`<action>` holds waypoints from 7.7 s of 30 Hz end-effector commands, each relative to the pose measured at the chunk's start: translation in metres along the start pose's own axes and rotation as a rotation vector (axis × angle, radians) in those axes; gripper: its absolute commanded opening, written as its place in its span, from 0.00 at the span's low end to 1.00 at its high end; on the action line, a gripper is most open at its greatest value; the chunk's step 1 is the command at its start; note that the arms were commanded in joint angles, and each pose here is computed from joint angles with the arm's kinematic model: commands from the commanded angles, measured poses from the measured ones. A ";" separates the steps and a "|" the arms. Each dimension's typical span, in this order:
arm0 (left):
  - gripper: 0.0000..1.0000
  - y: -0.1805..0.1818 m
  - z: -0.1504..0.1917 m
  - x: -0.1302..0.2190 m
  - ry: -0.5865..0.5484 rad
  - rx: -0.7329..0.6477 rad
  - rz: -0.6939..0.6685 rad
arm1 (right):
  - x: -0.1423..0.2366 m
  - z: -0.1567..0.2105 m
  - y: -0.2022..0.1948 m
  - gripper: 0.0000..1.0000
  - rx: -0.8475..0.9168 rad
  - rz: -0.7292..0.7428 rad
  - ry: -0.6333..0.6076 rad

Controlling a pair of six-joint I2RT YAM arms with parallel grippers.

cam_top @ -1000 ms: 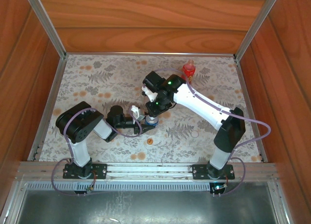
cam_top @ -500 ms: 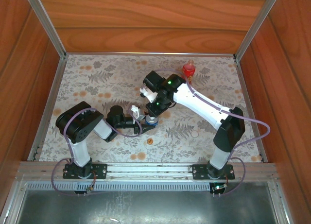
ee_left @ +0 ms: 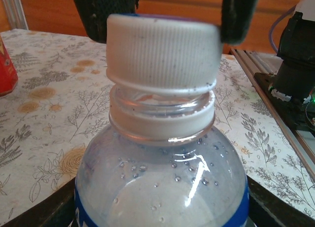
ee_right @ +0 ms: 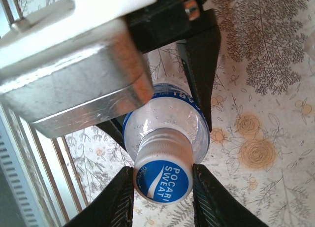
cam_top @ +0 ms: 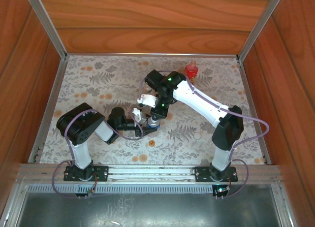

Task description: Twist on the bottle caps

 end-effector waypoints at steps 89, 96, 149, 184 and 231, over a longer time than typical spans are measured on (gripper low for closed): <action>0.57 -0.007 0.043 0.008 0.181 0.221 -0.062 | -0.026 0.022 0.027 0.26 -0.326 -0.003 -0.132; 0.57 -0.007 0.044 0.009 0.184 0.227 -0.066 | -0.038 0.018 0.029 0.26 -0.312 0.045 -0.025; 0.57 -0.009 0.048 0.009 0.194 0.239 -0.058 | 0.014 0.005 -0.001 0.27 -0.583 0.166 -0.254; 0.57 -0.011 0.049 0.010 0.199 0.237 -0.054 | -0.008 0.009 -0.010 0.20 -0.617 0.160 -0.173; 0.57 -0.023 0.053 0.016 0.206 0.128 0.004 | 0.010 0.014 0.011 0.44 0.451 -0.004 -0.246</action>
Point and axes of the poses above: each hand's point on the last joint's axis, 136 mm out from that joint toward the fingers, its own x axis back along the fingers, its own y axis along the line the jaws close on, z = x × y, the point moved 8 cm from there along x, back along the fingers, and after that the axes turned 11 degrees about -x, right-handed, at the moved point
